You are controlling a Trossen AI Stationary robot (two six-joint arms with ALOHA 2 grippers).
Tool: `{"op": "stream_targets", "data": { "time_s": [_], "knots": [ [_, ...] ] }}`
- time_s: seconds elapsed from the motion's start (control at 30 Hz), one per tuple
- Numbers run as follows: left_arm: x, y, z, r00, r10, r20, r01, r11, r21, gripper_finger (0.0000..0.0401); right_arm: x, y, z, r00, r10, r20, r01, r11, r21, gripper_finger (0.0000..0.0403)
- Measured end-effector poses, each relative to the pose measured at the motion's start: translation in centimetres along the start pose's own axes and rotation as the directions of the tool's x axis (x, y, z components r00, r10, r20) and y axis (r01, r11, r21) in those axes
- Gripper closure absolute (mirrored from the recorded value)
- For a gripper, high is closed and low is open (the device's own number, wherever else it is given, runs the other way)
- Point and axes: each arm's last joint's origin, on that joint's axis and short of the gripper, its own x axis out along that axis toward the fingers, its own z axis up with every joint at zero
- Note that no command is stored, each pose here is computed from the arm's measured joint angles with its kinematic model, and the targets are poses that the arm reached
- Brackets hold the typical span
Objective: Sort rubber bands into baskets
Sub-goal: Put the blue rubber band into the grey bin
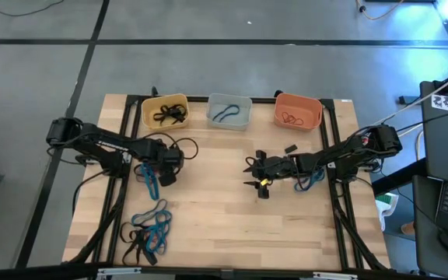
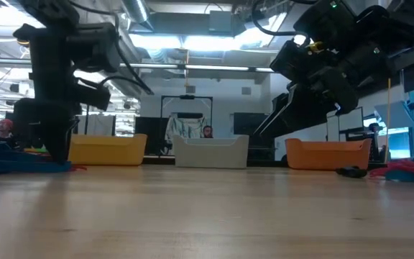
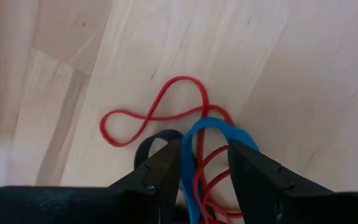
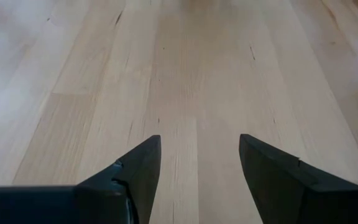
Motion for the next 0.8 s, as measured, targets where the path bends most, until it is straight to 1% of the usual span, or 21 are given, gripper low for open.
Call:
{"op": "stream_targets", "data": {
  "time_s": [0.17, 0.3, 0.47, 0.53, 0.6, 0.67, 0.73, 0.8],
  "knots": [
    [-0.3, 0.2, -0.2, 0.999, 0.019, -0.039, -0.018, 1.0, 0.02, 0.0271, 0.0, 0.0, 0.0, 1.0, -0.001, 0.0, 0.001, 1.0, 0.0, 0.0185],
    [-1.0, 0.2, 0.3, 0.999, 0.024, -0.028, -0.023, 0.999, 0.022, 0.0271, 0.0, -0.1, 0.0, 1.0, -0.021, 0.0, 0.021, 1.0, 0.0, 0.0185],
    [-1.1, 0.4, 0.5, 0.998, 0.068, -0.008, -0.067, 0.997, 0.029, 0.0271, 0.0, -0.1, 0.0, 1.0, -0.024, 0.0, 0.024, 1.0, -0.001, 0.0185],
    [-0.7, 0.3, 0.5, 0.999, 0.05, 0.007, -0.051, 0.998, 0.037, 0.0271, 0.0, -0.1, 0.0, 1.0, -0.024, 0.001, 0.024, 1.0, 0.0, 0.0185],
    [-0.3, 0.1, 0.2, 1.0, -0.008, -0.005, 0.008, 0.997, 0.073, 0.0271, 0.0, -0.1, 0.0, 1.0, -0.024, 0.0, 0.024, 1.0, -0.001, 0.0185],
    [0.0, 0.0, 0.1, 0.999, -0.037, -0.008, 0.038, 0.996, 0.081, 0.0271, 0.0, -0.1, 0.0, 1.0, -0.024, 0.0, 0.024, 1.0, 0.0, 0.0185],
    [0.1, 0.0, 0.0, 1.0, -0.028, -0.01, 0.029, 0.997, 0.076, 0.0271, 0.0, -0.1, 0.0, 1.0, -0.024, 0.0, 0.024, 1.0, -0.001, 0.0185],
    [0.1, 0.1, 0.1, 1.0, 0.004, 0.004, -0.004, 0.998, 0.063, 0.0271, 0.0, -0.1, 0.0, 1.0, -0.024, 0.0, 0.024, 1.0, -0.001, 0.0185]
  ]
}}
